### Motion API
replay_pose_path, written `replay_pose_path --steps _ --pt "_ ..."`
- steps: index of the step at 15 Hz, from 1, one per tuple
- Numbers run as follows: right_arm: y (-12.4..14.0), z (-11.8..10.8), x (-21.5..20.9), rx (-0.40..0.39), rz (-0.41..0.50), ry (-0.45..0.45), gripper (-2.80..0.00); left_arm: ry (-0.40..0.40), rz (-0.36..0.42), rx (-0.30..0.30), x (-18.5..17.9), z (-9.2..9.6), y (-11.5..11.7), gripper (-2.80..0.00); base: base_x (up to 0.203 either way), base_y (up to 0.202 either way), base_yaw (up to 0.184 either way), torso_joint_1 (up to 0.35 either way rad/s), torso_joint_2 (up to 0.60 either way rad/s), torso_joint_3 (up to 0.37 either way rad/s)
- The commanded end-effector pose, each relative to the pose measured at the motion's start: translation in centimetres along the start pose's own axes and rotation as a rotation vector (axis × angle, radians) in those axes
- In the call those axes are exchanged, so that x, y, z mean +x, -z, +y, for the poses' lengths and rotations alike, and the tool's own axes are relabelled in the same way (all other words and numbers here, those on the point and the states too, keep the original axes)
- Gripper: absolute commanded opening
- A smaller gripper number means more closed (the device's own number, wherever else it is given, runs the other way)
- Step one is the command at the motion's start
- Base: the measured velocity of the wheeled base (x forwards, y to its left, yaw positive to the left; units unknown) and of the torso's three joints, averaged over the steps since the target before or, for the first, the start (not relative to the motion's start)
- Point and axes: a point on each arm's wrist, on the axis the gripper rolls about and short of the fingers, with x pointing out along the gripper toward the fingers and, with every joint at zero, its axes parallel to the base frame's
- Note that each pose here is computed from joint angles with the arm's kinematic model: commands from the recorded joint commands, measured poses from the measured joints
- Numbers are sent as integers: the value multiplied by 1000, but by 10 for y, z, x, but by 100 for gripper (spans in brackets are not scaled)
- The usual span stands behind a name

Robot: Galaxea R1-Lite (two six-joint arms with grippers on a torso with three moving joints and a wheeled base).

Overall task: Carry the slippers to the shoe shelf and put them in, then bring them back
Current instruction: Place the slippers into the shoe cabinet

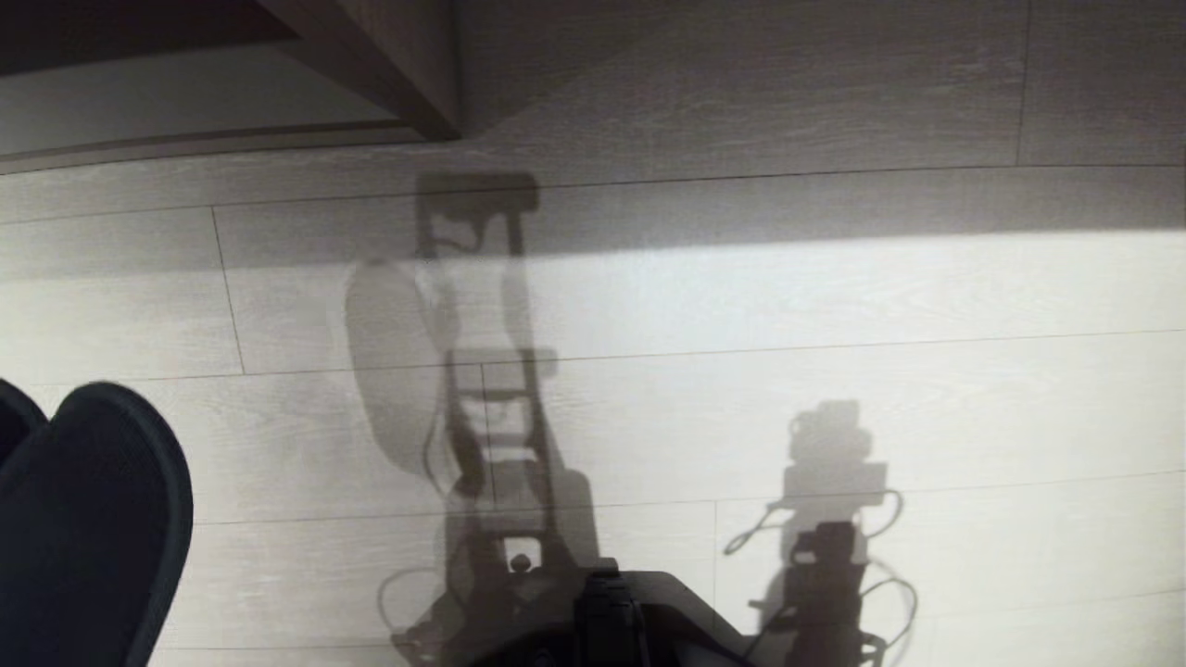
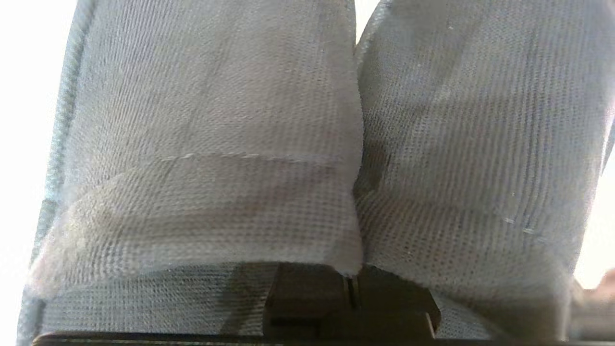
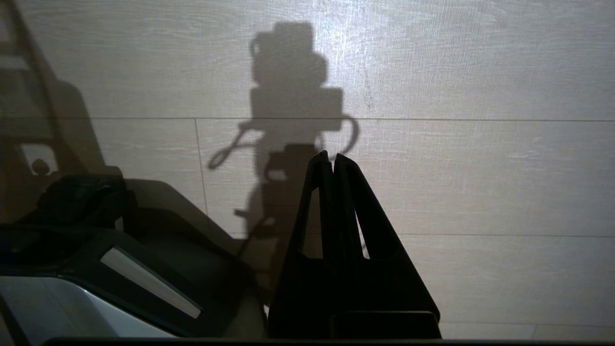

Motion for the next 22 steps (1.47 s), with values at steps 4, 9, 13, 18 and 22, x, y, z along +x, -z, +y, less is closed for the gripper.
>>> replay_pose_path --steps 4,9,13,18,22 --pt "0 0 0 0 -2 -2 -280 -169 38 -52 109 0 -35 -280 0 0 0 0 0 0" --pt "0 0 0 0 -2 -2 -280 -275 -218 -117 160 5 -43 -280 0 0 0 0 0 0" --pt "0 0 0 0 -2 -2 -280 -372 -401 -122 175 24 -63 -280 0 0 0 0 0 0" --pt "0 0 0 0 -2 -2 -280 -397 -452 -116 187 32 -80 -280 0 0 0 0 0 0" --pt "0 0 0 0 -2 -1 -280 -338 -492 -129 217 36 -97 -280 0 0 0 0 0 0"
